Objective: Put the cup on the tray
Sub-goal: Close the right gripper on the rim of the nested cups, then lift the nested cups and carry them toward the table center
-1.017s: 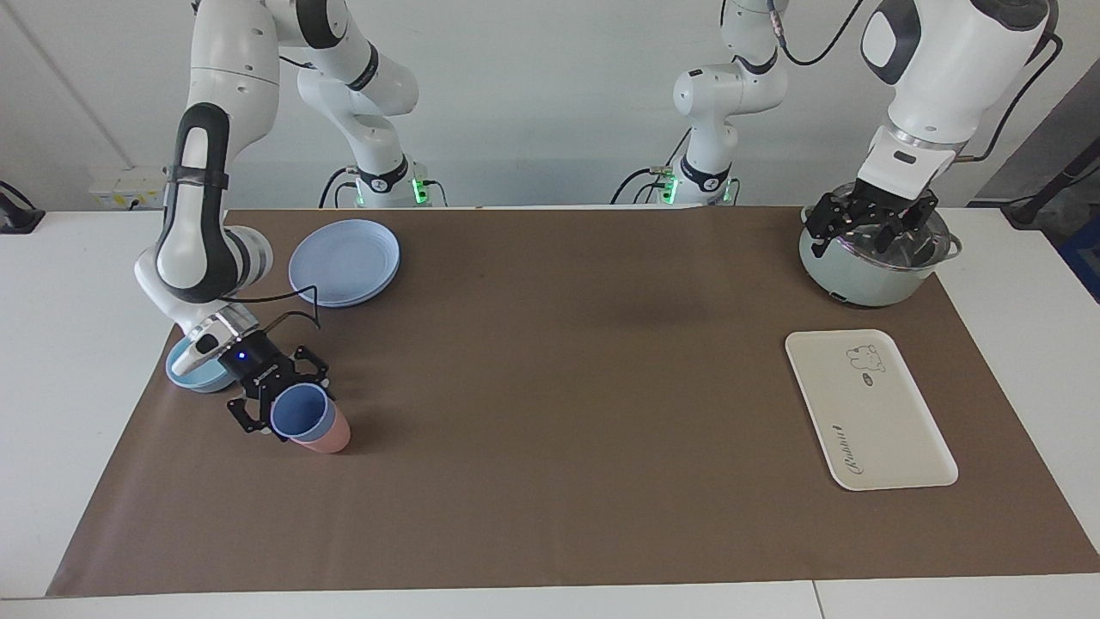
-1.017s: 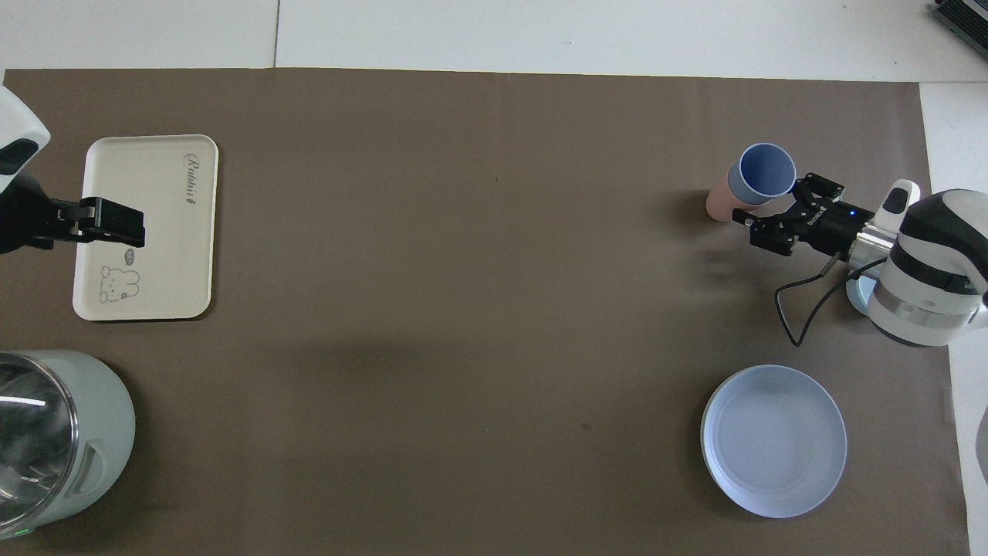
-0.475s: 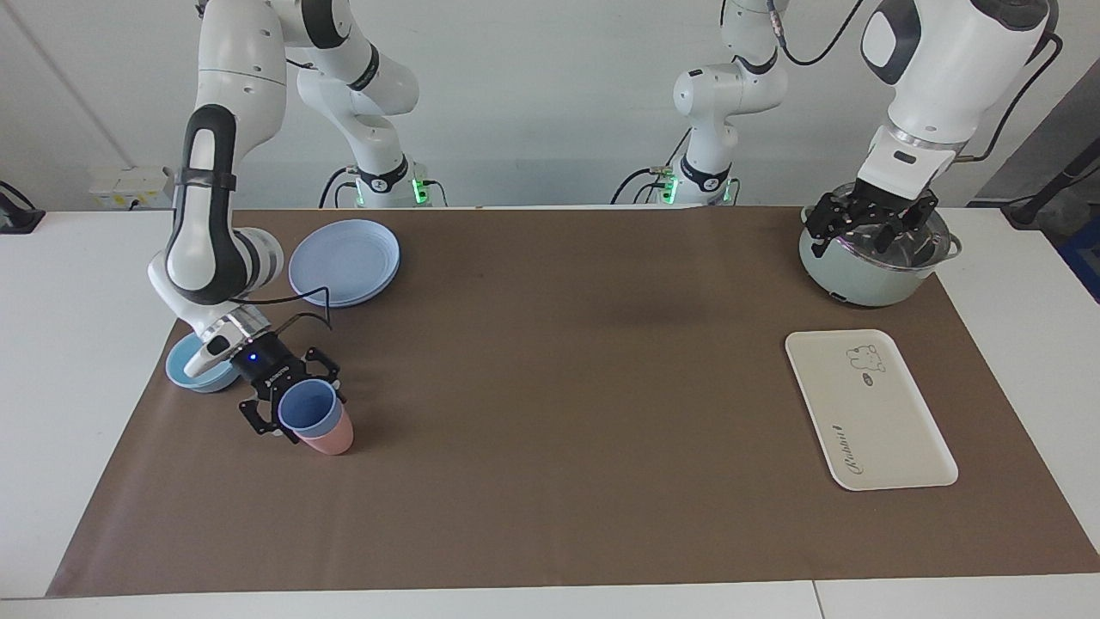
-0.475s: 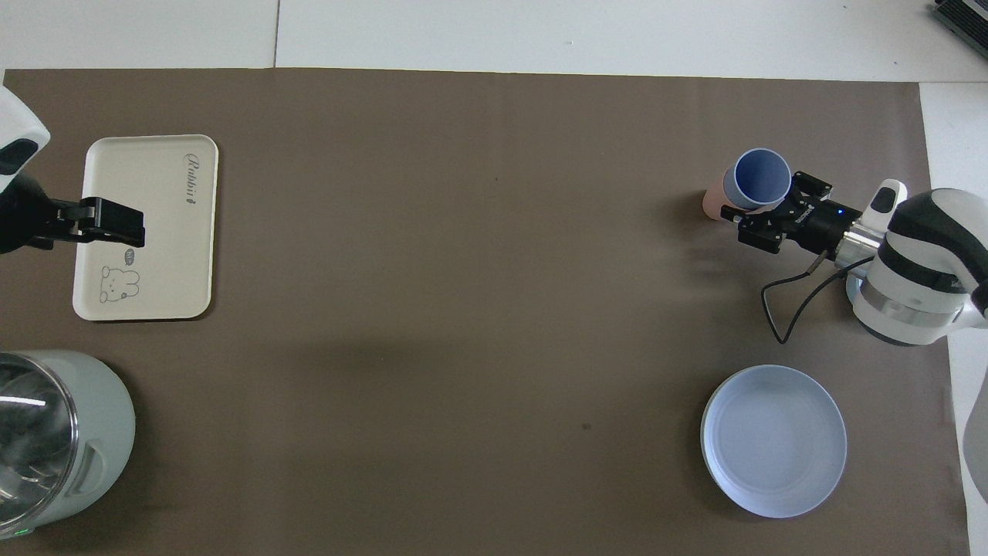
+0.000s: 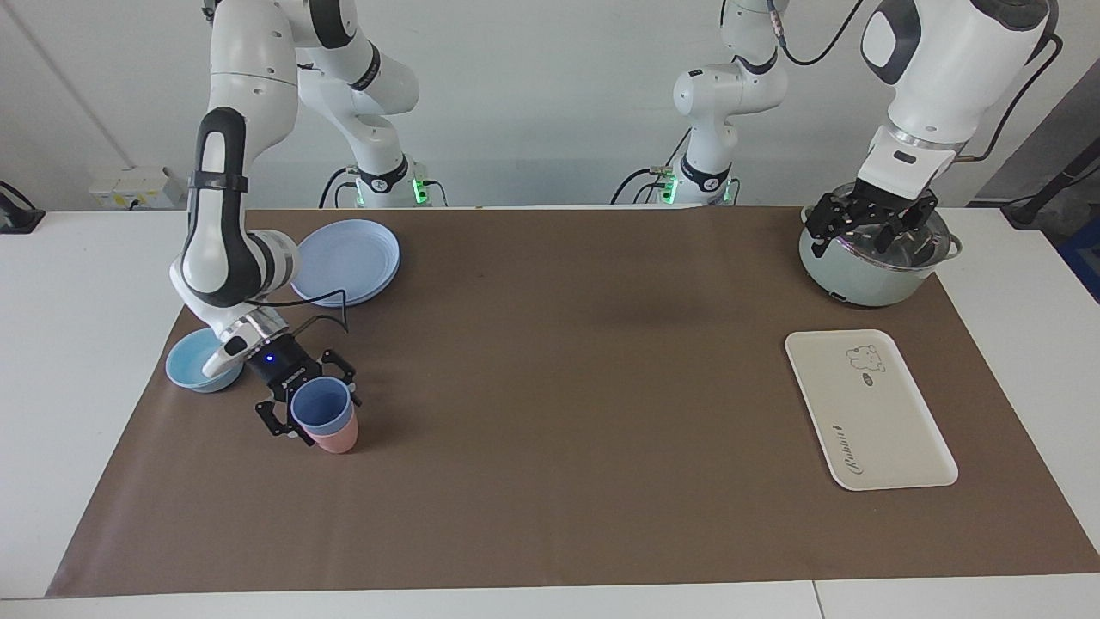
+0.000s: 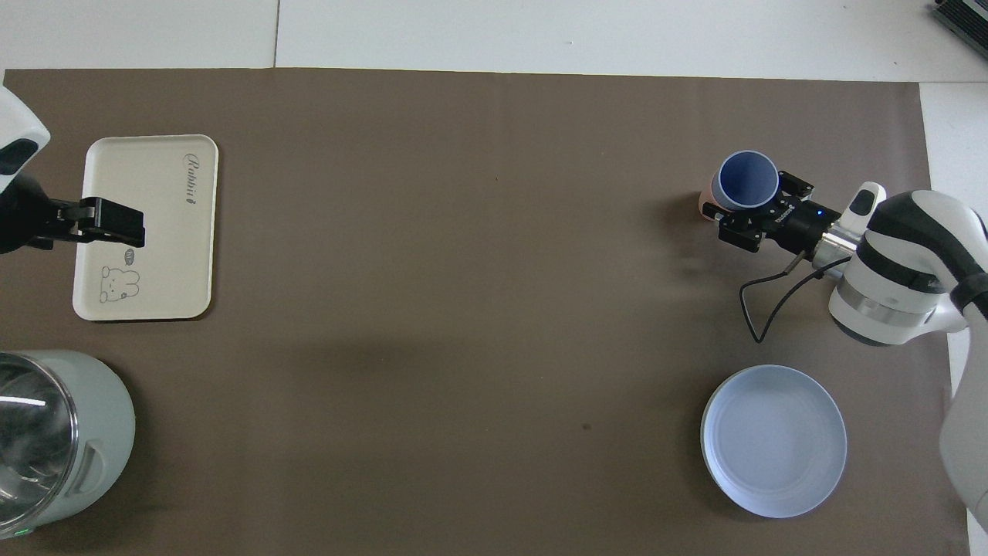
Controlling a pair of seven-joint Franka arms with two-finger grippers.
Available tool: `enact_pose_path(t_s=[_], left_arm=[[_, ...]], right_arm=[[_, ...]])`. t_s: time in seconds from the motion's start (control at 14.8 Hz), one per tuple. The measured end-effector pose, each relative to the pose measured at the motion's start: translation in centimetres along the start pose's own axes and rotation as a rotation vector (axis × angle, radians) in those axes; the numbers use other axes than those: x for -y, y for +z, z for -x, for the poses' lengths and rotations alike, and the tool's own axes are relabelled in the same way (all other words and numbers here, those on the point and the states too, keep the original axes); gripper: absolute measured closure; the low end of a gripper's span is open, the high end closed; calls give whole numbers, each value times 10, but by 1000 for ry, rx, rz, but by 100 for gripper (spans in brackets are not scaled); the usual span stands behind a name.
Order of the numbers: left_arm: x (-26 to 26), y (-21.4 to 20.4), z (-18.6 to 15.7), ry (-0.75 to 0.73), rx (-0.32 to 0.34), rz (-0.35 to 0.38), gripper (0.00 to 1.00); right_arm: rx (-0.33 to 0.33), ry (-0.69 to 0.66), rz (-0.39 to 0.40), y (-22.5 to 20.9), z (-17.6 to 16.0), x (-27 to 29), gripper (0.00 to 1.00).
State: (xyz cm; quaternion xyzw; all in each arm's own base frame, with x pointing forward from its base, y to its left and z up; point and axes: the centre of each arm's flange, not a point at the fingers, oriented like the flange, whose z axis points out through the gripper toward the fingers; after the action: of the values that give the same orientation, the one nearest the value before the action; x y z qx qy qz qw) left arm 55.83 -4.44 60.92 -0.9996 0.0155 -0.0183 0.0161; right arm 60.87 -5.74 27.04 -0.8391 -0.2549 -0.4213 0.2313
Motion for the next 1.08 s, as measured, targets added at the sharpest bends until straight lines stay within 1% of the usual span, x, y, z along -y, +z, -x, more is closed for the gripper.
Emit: enact_pose_path(t_s=[0.14,0.34,0.47,0.54,0.68,0.88,1.08], left_arm=[[0,0,0,0,0,0,0],[0,0,0,0,0,0,0],[0,0,0,0,0,0,0],[0,0,0,0,0,0,0],[0,0,0,0,0,0,0],[0,0,0,0,0,0,0],[0,0,0,0,0,0,0]], right_arm=[[4,-25,17,-2,1,-2,16],[11,-23,54,-6,-3,-6,16],[2,11,72,-8,-21,-5,16],[12,32,80,-7,-35,-1,16],[78,55,95,-10,-70,12,16],[191,47,128,-28,-122,23,16],[274,27,189,-44,-156,28,16]])
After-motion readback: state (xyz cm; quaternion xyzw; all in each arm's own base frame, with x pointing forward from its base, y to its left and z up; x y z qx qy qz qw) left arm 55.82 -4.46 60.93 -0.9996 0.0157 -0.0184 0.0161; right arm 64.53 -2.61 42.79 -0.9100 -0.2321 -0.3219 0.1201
